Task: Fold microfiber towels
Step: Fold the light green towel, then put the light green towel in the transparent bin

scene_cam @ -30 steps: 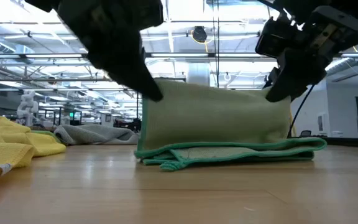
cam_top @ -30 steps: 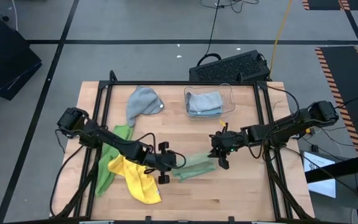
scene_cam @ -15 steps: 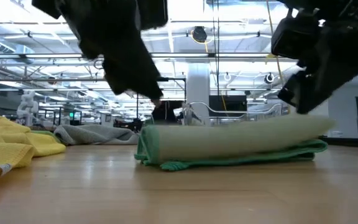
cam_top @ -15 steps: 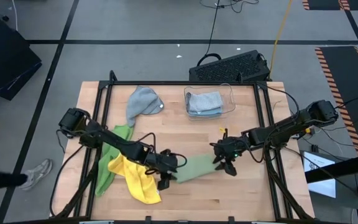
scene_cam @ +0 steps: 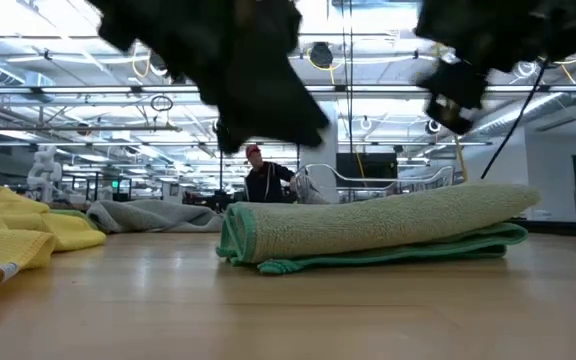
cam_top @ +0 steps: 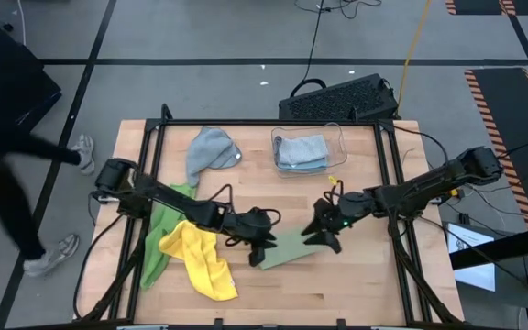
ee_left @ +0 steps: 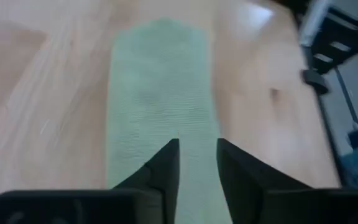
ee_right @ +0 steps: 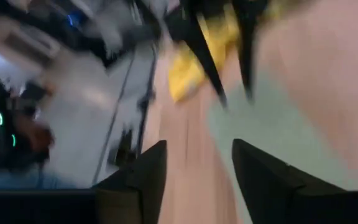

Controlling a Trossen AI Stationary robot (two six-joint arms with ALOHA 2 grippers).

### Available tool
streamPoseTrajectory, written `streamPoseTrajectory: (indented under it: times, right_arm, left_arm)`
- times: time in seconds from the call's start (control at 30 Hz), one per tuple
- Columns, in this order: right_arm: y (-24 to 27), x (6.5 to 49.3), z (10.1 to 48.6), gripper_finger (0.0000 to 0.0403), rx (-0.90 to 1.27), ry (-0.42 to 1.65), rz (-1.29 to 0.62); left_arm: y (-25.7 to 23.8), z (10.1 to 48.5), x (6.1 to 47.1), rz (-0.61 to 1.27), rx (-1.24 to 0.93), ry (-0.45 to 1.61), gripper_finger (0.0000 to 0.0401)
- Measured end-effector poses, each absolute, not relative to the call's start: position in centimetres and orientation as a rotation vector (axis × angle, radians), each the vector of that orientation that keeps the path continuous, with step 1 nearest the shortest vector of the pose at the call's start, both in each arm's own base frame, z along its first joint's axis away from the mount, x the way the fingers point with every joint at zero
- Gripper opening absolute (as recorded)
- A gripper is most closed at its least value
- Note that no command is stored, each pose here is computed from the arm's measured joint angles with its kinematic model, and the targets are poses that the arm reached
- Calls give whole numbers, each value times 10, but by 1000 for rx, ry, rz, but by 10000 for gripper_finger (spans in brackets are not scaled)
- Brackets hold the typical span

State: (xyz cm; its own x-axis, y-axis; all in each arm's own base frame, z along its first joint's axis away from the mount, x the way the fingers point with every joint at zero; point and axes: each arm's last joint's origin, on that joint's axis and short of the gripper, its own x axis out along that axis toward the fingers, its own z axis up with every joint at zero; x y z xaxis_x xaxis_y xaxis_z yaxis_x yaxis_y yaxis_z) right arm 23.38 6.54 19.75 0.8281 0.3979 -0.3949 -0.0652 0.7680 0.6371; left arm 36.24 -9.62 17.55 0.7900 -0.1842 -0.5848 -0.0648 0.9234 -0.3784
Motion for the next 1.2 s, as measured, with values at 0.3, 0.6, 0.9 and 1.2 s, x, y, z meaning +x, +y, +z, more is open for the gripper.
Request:
streamPoseTrajectory:
  times: [0.3,0.6,0.9,1.2]
  right_arm:
    - [76,263,146,40,711,606,212]
    - [76,266,98,13,753,800,98]
    - [72,262,139,5,855,695,155]
    - [63,228,174,15,926,774,27]
  left_arm:
    - [-90,131,369,2,-543,816,54]
    - [-64,180,368,-80,-633,695,51]
    - [-31,167,367,68,-662,782,167]
    - [-37,134,368,-64,-735,958,300]
